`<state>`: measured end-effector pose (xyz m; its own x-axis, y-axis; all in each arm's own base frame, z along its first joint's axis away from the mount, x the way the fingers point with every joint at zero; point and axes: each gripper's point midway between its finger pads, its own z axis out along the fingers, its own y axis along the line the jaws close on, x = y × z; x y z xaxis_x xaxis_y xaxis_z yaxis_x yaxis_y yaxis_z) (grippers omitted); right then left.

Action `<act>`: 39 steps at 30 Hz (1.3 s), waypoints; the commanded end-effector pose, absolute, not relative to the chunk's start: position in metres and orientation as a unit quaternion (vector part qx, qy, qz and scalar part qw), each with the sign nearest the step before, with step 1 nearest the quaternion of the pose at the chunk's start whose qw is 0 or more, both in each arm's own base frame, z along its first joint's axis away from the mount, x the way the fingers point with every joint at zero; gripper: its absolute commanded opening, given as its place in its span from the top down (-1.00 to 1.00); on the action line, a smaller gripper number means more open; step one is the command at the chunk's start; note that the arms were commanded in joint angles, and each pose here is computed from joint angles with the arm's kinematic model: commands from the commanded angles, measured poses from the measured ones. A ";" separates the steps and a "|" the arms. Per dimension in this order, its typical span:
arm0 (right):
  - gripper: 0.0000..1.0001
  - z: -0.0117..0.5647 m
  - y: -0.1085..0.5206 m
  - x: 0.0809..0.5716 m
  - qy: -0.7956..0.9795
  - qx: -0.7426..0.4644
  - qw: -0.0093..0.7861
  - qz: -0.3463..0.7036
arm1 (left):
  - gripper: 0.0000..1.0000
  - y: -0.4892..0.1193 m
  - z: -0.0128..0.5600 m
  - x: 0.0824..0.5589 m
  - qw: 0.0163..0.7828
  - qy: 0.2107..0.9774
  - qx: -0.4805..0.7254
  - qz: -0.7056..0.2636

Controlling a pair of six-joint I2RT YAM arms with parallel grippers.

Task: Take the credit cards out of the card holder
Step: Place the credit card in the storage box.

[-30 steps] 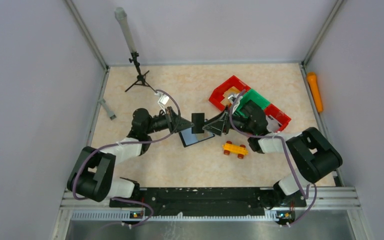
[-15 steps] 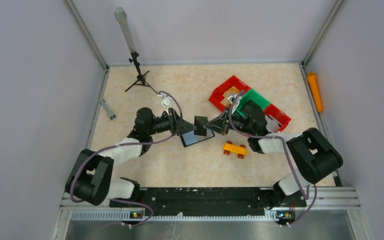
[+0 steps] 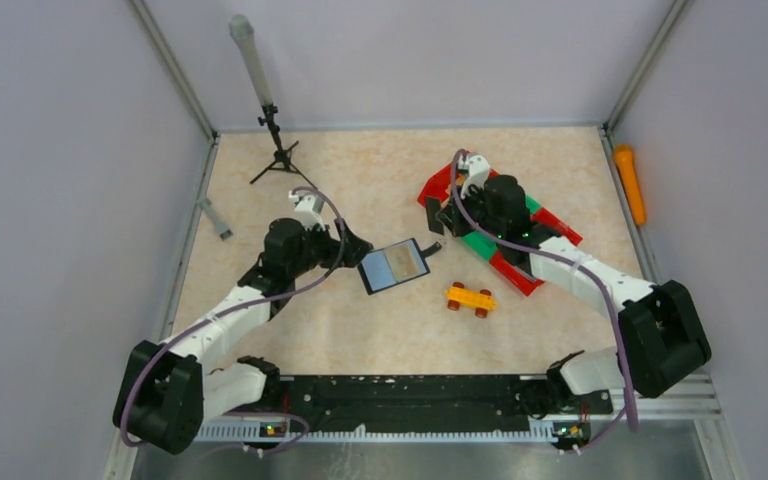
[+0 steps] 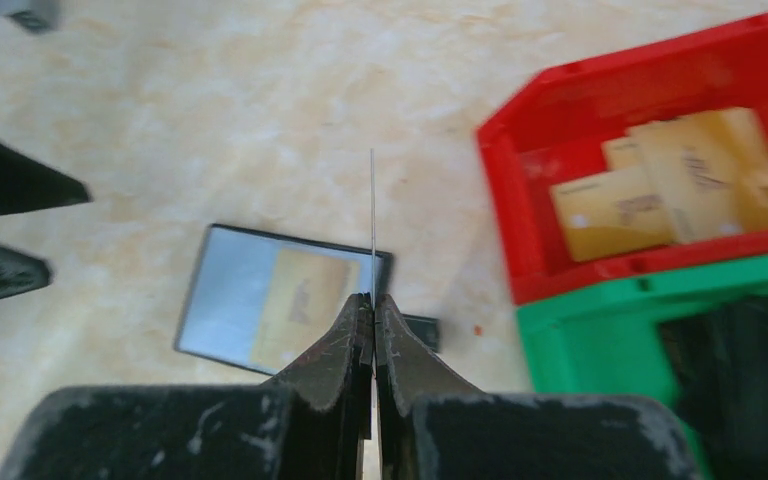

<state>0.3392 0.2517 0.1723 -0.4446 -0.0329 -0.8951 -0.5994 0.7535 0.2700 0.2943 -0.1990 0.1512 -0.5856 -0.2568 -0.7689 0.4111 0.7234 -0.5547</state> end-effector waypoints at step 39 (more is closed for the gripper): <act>1.00 0.133 0.109 0.433 0.782 -0.345 0.355 -0.377 | -0.97 -0.147 0.167 0.295 0.537 0.783 -0.079 -0.305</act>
<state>0.4163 0.1005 0.1233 -0.5386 -0.7983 -0.2696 -0.3325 0.4953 -0.8026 0.2871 -0.1479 0.1580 -0.4246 -0.4581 -0.7809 0.2056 0.7912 -0.5759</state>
